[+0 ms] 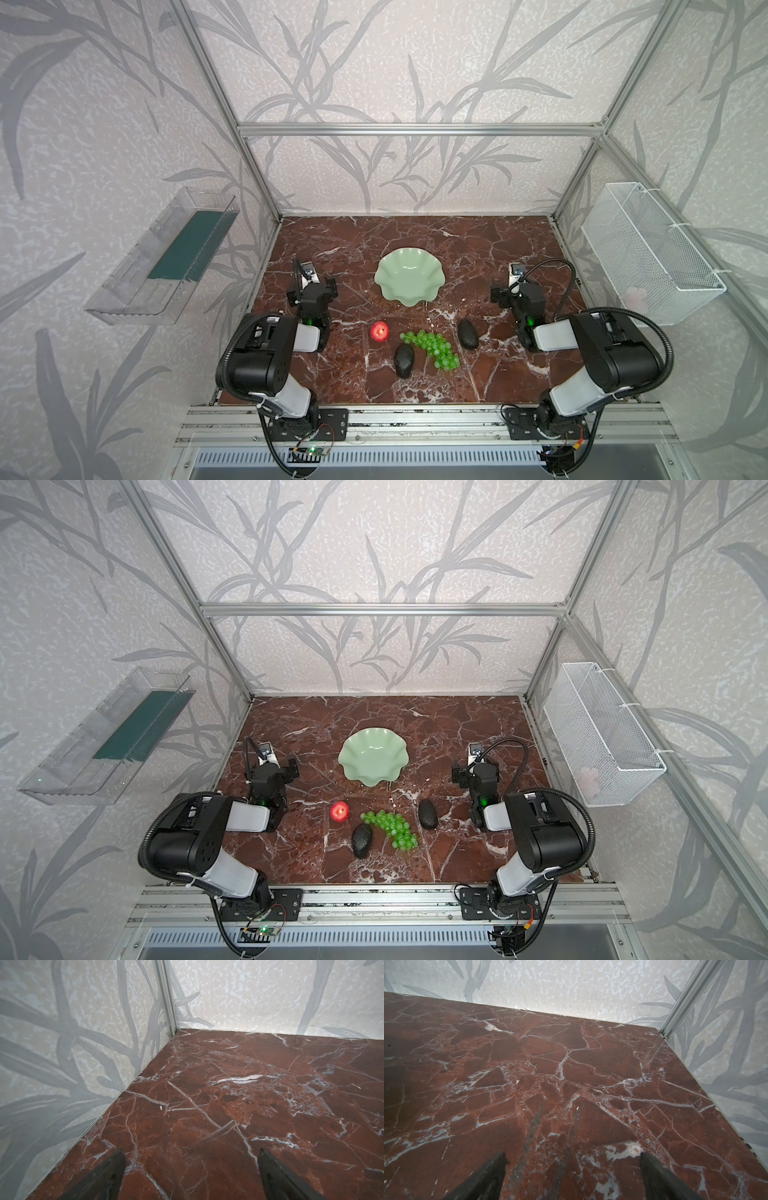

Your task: Place and organize the fake fruits in the fruit bowl

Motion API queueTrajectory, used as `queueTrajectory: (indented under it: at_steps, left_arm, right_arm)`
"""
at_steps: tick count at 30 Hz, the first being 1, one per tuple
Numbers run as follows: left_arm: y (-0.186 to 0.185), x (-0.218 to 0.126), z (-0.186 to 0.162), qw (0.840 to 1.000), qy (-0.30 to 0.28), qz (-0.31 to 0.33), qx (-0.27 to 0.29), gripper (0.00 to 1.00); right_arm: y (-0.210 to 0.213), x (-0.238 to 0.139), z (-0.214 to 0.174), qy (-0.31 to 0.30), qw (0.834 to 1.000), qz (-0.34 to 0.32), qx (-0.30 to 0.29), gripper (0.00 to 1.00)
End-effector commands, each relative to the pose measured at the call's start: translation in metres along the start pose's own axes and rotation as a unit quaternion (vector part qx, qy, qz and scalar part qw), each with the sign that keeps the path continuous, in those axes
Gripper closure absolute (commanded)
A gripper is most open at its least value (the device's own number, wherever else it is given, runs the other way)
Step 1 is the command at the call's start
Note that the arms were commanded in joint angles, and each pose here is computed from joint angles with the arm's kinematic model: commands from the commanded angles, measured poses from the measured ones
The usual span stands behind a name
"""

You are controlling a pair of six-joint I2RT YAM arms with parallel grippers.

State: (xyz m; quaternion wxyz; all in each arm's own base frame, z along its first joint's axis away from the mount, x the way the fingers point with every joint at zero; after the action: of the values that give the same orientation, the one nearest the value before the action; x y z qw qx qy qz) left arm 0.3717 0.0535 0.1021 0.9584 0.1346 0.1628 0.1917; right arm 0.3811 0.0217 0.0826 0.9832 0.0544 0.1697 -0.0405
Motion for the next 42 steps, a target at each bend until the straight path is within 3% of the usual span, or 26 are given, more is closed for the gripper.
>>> queueTrajectory:
  at_steps: [1,4,6,9,10,12,14,17,22,26,29,38,42]
  left_arm:
    - [0.003,-0.002,0.013,1.0,-0.012,0.002,-0.004,0.01]
    - [0.007,-0.017,0.046,1.0,0.0,0.01,0.029,0.01]
    - [0.018,-0.029,0.07,1.0,0.026,0.002,0.012,0.01]
    - [0.031,-0.053,0.106,0.998,0.053,-0.031,0.001,0.01]
    - [0.034,-0.061,0.115,0.998,0.052,-0.041,-0.002,0.01]
    - [0.036,-0.073,0.125,0.997,0.044,-0.064,-0.002,0.01]
    - [0.035,-0.084,0.126,0.996,0.04,-0.083,-0.004,0.02]
    - [0.035,-0.092,0.12,0.994,0.052,-0.095,-0.018,0.05]
    - [0.034,-0.098,0.124,0.992,0.056,-0.109,-0.039,0.08]
    - [0.034,-0.099,0.124,0.991,0.061,-0.111,-0.045,0.08]
    - [0.033,-0.099,0.125,0.99,0.065,-0.112,-0.05,0.08]
    - [0.029,-0.097,0.121,0.988,0.083,-0.12,-0.059,0.08]
    - [0.03,-0.099,0.121,0.987,0.08,-0.12,-0.065,0.08]
  right_arm:
    - [0.001,-0.001,0.017,-0.027,1.0,0.001,0.002,0.01]
    - [0.001,-0.006,0.035,-0.028,1.0,-0.006,0.004,0.01]
    - [0.004,-0.014,0.055,-0.008,1.0,-0.009,0.002,0.01]
    - [0.004,-0.03,0.1,-0.006,0.99,-0.02,0.137,0.01]
    - [0.013,-0.036,0.11,-0.001,0.984,0.008,0.176,0.01]
    - [0.042,-0.044,0.113,0.016,0.979,0.104,0.177,0.01]
    - [0.061,-0.05,0.104,0.038,0.969,0.163,0.181,0.01]
    - [0.081,-0.065,0.08,0.134,0.955,0.196,0.179,0.04]
    - [0.108,-0.116,0.028,0.242,0.954,0.159,0.08,0.06]
    - [0.127,-0.15,-0.01,0.303,0.939,0.155,0.045,0.07]
    - [0.132,-0.16,-0.035,0.318,0.94,0.125,0.01,0.07]
    - [0.14,-0.15,-0.084,0.379,0.922,0.078,-0.007,0.12]
    - [0.138,-0.143,-0.099,0.386,0.92,0.056,-0.015,0.2]
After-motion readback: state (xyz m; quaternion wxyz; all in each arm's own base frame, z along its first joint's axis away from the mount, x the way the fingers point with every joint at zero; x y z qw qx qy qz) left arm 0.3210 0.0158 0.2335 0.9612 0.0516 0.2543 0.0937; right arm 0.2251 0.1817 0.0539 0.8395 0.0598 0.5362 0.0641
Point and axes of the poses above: each gripper's point midway between its finger pads, its own x axis out along the fingers, its own y axis along the line the jaws close on, z = x × y, the point moved 1 cm from there along -x, back along the fingers, and after that the axes turned 13 degrees about x, right-handed, at the moved point
